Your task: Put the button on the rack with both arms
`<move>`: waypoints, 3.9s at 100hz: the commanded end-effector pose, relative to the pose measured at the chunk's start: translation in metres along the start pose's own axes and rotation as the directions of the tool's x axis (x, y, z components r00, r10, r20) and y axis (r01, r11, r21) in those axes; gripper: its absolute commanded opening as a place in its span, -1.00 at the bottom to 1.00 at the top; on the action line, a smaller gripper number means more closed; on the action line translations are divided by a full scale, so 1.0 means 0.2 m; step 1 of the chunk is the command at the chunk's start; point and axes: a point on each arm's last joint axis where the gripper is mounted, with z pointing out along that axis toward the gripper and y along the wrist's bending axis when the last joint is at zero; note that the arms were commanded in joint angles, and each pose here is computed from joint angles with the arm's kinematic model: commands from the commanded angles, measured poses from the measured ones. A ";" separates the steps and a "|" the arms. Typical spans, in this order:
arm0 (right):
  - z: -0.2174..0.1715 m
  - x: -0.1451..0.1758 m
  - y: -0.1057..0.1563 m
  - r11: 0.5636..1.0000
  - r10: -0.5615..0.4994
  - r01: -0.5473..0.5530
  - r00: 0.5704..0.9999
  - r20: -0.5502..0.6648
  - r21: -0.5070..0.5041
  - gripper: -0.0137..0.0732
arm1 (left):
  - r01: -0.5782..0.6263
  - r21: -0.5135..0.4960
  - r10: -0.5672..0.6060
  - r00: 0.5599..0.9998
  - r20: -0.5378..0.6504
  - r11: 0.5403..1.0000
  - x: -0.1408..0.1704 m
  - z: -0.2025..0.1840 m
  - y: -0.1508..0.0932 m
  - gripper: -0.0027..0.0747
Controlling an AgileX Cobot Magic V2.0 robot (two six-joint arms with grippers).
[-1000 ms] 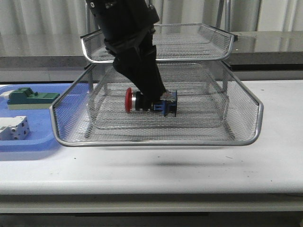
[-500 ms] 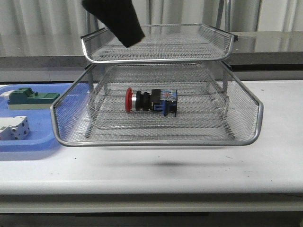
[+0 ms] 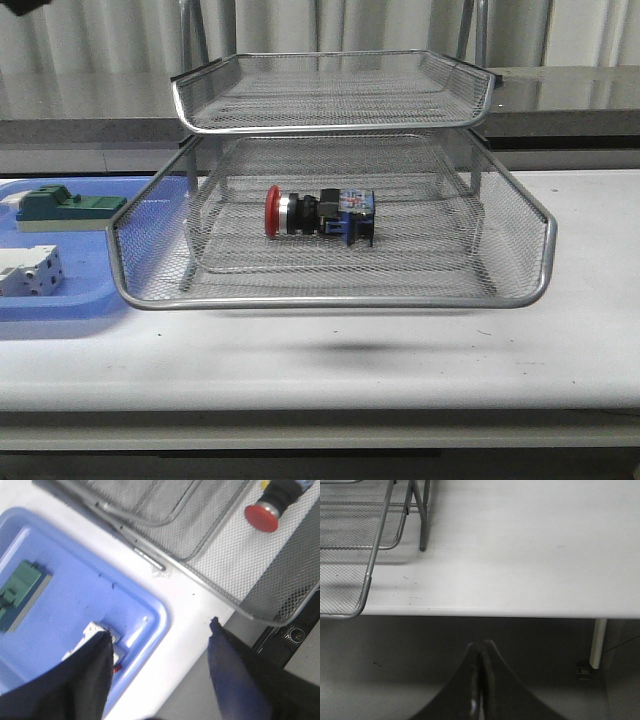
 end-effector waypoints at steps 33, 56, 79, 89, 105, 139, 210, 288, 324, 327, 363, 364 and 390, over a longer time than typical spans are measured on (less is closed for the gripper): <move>-0.04 -0.06 0.00 1.000 -0.008 0.007 0.996 0.084 0.005 -0.85 | 0.364 -0.233 -0.261 0.889 0.377 0.902 0.39 -0.24 -0.17 0.10; -0.04 -0.06 0.00 1.000 -0.008 0.007 0.996 0.084 0.005 -0.85 | 0.506 -0.258 -0.273 0.751 0.600 0.823 0.64 -0.23 -0.37 0.09; -0.04 -0.06 0.00 1.000 -0.008 0.007 0.996 0.084 0.005 -0.85 | 0.579 -0.259 -0.195 0.605 0.772 0.773 0.85 -0.18 -0.54 -0.12; -0.04 -0.06 0.00 1.000 -0.008 0.007 0.996 0.084 0.005 -0.85 | 0.589 -0.269 -0.157 0.572 0.805 0.762 0.92 -0.15 -0.58 -0.17; -0.04 -0.06 0.00 1.000 -0.008 0.007 0.996 0.084 0.005 -0.85 | 0.610 -0.286 -0.093 0.512 0.854 0.739 0.96 -0.12 -0.60 -0.17; -0.04 -0.06 0.00 1.000 -0.008 0.007 0.996 0.084 0.005 -0.85 | 0.623 -0.293 -0.065 0.486 0.872 0.725 0.97 -0.10 -0.59 -0.19; -0.03 -0.10 0.02 0.999 0.017 -0.010 0.985 0.169 -0.040 -0.85 | 0.623 -0.293 -0.065 0.486 0.872 0.725 0.97 -0.10 -0.59 -0.98; 0.57 -0.23 0.43 0.657 -0.485 0.454 0.866 0.124 -0.602 -0.85 | 0.623 -0.293 -0.065 0.486 0.872 0.725 0.97 -0.10 -0.59 -0.98; 0.77 -0.07 0.68 0.434 -0.700 0.543 0.705 0.109 -0.719 -0.85 | 0.623 -0.293 -0.065 0.486 0.872 0.725 0.97 -0.10 -0.59 -0.98; 0.78 -0.06 0.70 0.422 -0.712 0.547 0.694 0.109 -0.723 -0.85 | 0.623 -0.293 -0.065 0.486 0.872 0.725 0.97 -0.10 -0.59 -0.98; 0.92 0.04 0.85 0.381 -0.763 0.600 0.634 0.127 -0.703 -0.85 | 0.623 -0.293 -0.065 0.486 0.872 0.725 0.97 -0.10 -0.59 -0.98; 0.92 0.04 0.86 0.380 -0.764 0.601 0.633 0.128 -0.703 -0.85 | 0.623 -0.293 -0.065 0.486 0.872 0.725 0.97 -0.10 -0.59 -0.98; 1.04 0.07 0.88 0.410 -0.774 0.631 0.623 0.115 -0.659 -0.85 | 0.623 -0.293 -0.065 0.486 0.872 0.725 0.97 -0.10 -0.59 -0.98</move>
